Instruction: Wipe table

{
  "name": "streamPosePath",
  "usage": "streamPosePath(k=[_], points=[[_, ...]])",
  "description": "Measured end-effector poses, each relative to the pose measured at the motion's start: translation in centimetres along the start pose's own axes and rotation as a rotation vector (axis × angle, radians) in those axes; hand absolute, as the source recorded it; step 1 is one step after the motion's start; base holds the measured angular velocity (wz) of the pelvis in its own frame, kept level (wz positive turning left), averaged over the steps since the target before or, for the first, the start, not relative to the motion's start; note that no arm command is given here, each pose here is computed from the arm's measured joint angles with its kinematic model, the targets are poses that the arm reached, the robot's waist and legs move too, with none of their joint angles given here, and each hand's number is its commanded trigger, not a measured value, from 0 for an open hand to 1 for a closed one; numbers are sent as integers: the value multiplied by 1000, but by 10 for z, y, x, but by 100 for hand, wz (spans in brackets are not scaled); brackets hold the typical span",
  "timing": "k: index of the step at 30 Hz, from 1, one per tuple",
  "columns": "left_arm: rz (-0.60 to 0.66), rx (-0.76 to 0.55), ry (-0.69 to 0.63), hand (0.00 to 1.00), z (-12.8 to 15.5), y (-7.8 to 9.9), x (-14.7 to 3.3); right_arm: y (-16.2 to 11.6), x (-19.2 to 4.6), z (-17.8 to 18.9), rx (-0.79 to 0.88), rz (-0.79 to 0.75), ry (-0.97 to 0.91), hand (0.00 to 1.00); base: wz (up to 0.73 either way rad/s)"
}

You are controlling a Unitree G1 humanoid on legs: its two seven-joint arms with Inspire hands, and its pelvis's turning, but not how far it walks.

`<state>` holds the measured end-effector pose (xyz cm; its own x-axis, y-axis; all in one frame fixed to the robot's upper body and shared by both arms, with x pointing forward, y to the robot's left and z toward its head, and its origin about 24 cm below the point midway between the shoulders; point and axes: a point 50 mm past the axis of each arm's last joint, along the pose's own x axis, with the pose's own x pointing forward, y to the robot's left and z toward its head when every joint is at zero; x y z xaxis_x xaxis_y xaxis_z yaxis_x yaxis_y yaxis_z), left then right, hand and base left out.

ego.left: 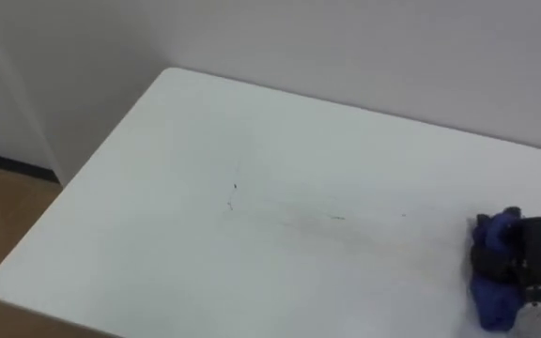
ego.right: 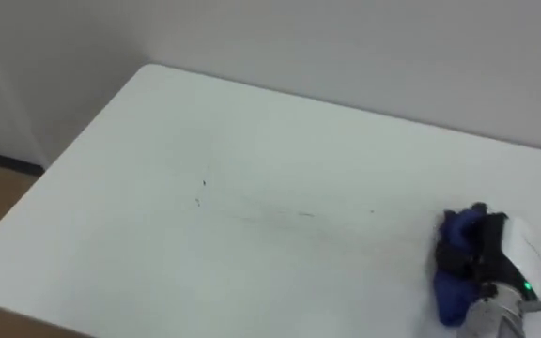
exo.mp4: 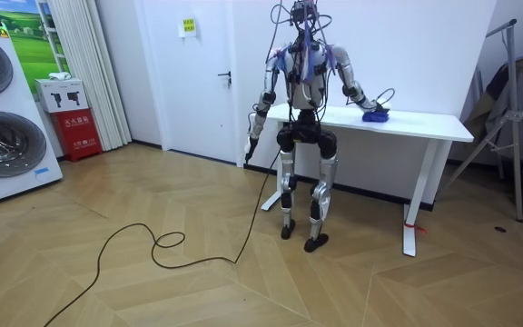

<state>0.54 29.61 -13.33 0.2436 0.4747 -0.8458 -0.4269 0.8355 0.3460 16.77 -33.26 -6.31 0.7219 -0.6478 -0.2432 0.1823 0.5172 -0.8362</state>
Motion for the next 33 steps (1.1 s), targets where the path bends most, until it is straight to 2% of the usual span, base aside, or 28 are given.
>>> streamPosePath(k=[4, 7, 9, 11, 13, 14, 16, 18, 20, 23, 28, 33], points=[[-39, 23, -6, 0, -1, -11, -1, -1, 7, 11, -6, -8, 8, 100, -7], [-89, 54, 22, 0, -4, -25, 1, 5, 17, 42, -78, 4, -21, 100, -48], [-121, 73, 52, 0, -5, -35, 3, 15, 20, 86, -155, 57, -137, 100, -84], [-136, 82, 67, 0, -2, -36, 5, 37, 8, 176, -220, 141, -433, 100, -63], [-158, 80, 53, 0, 5, -41, 7, 45, -7, 230, -241, 183, -612, 100, 31], [-172, 89, 44, 0, 8, -44, 7, 42, -12, 253, -239, 185, -683, 100, 67], [-170, 100, 64, 0, 4, -43, 6, 37, -12, 266, -216, 180, -713, 100, 66], [-153, 108, 120, 0, -15, -34, 2, 41, -9, 254, -223, 199, -691, 100, 66], [-137, 112, 164, 0, -30, -27, -3, 48, -3, 221, -238, 235, -612, 100, 65], [-95, 114, 193, 0, -42, -14, -6, 50, -8, 159, -114, 188, -532, 100, 54], [-54, 88, 140, 0, -31, -7, -3, 33, -6, 80, -66, 107, -325, 100, -20], [-68, 81, 35, 0, -8, -14, 0, 5, -5, 14, -113, 15, -129, 100, -20]])
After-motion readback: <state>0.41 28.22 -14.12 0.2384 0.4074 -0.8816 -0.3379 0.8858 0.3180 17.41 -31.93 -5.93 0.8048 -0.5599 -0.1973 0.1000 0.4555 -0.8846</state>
